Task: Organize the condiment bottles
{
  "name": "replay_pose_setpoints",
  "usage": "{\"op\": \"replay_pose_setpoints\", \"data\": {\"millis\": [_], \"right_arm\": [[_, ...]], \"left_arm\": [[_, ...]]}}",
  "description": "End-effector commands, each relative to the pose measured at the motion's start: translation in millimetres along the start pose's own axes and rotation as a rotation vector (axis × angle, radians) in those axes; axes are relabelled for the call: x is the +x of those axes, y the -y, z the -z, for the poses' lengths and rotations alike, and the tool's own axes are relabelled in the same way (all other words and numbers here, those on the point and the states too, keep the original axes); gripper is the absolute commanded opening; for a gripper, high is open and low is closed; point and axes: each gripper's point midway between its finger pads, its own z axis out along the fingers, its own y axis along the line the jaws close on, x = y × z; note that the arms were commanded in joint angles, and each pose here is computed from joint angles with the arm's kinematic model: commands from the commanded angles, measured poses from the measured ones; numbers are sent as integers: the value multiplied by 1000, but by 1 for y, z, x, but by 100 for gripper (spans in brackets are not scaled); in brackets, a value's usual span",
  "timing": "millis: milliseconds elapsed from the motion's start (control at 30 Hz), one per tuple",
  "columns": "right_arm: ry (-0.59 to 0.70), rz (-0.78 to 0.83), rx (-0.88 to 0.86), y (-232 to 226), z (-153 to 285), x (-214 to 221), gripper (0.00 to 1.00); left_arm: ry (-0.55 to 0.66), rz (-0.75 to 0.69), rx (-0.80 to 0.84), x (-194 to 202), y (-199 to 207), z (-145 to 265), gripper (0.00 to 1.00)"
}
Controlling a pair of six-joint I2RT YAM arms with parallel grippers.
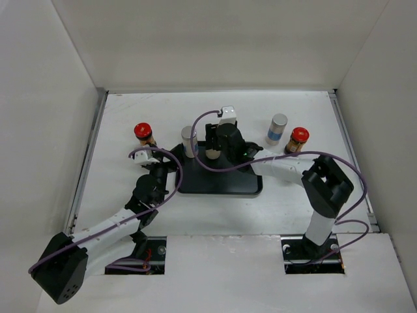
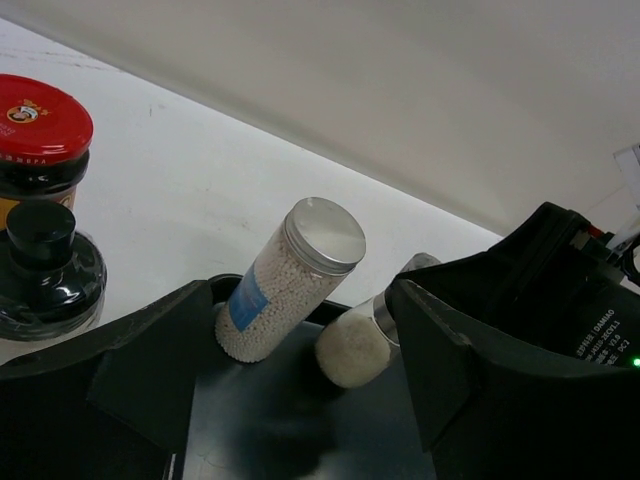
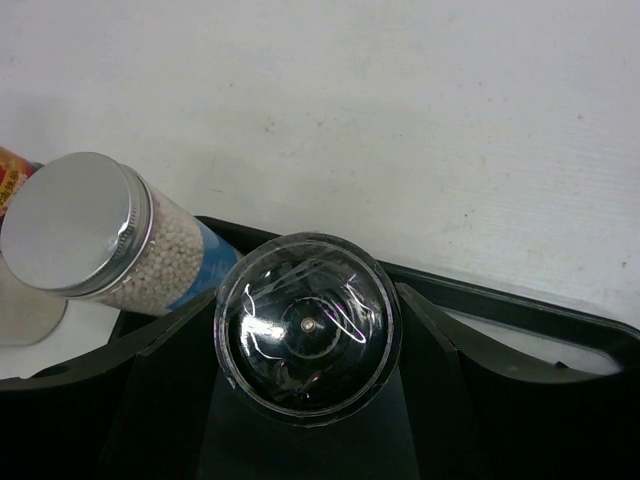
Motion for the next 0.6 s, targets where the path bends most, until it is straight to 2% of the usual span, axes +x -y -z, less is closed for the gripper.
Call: {"op": "replay_pose_setpoints", "data": {"millis": [0, 267, 333, 433, 500, 567], "right_arm": [[178, -100, -88, -34, 3, -65, 54], [144, -73, -72, -38, -13, -41, 56], [147, -73, -71, -37, -13, -40, 64], [156, -75, -80, -40, -7, -46, 83], [165, -76, -88, -40, 0, -54, 89], [170, -77, -88, -36, 9, -59, 91]], "left_arm": [[18, 27, 11, -4, 3, -3, 72], [12, 31, 6, -1, 3, -4, 72], [14, 36, 14, -2, 5, -2, 72], [6, 25, -2, 2, 0, -5, 72], [3, 25, 3, 2, 2, -5, 72], [1, 27, 12, 2, 4, -5, 72]]}}
